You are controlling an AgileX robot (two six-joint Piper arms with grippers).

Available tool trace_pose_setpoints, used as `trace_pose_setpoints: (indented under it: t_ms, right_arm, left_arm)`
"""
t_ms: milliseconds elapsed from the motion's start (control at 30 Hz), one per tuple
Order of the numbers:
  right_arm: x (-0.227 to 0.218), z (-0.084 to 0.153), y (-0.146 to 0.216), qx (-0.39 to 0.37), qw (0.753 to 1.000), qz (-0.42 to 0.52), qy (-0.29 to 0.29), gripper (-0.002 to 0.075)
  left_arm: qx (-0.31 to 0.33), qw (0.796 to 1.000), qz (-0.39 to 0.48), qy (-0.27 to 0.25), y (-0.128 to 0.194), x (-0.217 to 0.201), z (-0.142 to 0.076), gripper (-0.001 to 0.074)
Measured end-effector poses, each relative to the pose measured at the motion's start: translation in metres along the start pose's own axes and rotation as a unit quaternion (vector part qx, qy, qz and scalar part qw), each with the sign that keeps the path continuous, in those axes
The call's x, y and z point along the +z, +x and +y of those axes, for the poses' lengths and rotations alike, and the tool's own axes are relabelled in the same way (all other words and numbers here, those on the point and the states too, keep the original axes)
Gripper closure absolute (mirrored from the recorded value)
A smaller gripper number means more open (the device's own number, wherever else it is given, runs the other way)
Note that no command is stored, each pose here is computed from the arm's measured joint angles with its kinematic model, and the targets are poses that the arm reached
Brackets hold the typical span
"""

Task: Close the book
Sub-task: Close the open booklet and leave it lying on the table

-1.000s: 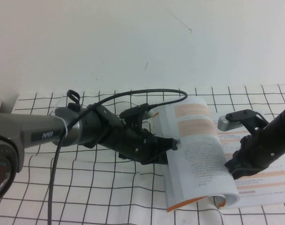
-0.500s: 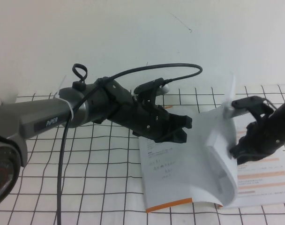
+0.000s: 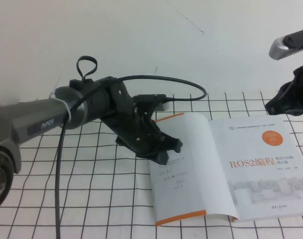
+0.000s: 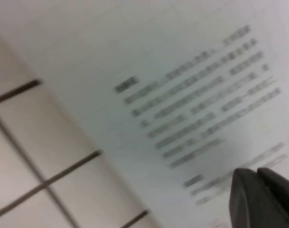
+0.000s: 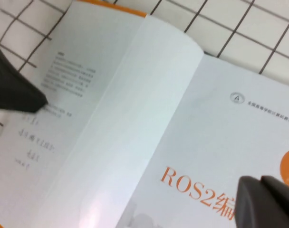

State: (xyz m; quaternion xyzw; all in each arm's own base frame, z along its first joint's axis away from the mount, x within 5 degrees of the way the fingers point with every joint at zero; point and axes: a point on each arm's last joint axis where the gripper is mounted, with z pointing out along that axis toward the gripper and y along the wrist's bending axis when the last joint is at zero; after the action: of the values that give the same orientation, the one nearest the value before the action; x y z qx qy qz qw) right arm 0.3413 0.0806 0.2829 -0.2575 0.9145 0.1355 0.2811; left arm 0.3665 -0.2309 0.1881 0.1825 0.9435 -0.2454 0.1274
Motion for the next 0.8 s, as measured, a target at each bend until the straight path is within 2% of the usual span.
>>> trace_pose_setpoints:
  t_ms: [167,300,367,533,667,800]
  right_arm:
    - [0.035,-0.008,0.011,0.008,0.998,0.053,-0.024,0.0729]
    - [0.076,-0.016,0.026,0.036,0.993,0.1,-0.048,0.0729]
    - [0.095,-0.017,0.034,0.047,0.99,0.122,-0.06,0.0729]
    - [0.127,-0.012,0.047,0.056,0.984,0.155,-0.073,0.0729]
    - [0.138,-0.011,0.052,0.06,0.981,0.166,-0.076,0.0729]
    - [0.14,-0.011,0.053,0.065,0.981,0.167,-0.079,0.0729]
  left_arm:
    - [-0.024,0.997,0.001,-0.075,-0.004,-0.033,0.034,0.0738]
    - [-0.047,0.994,0.009,-0.095,-0.003,-0.044,0.052,0.0738]
    - [-0.05,0.995,0.01,-0.09,-0.003,-0.041,0.052,0.0738]
    - [-0.042,0.996,0.023,-0.071,0.0,-0.017,0.036,0.0738]
    - [-0.055,0.994,0.052,-0.078,0.007,0.01,0.039,0.0738]
    - [-0.066,0.994,0.05,-0.078,0.006,0.014,0.04,0.0738]
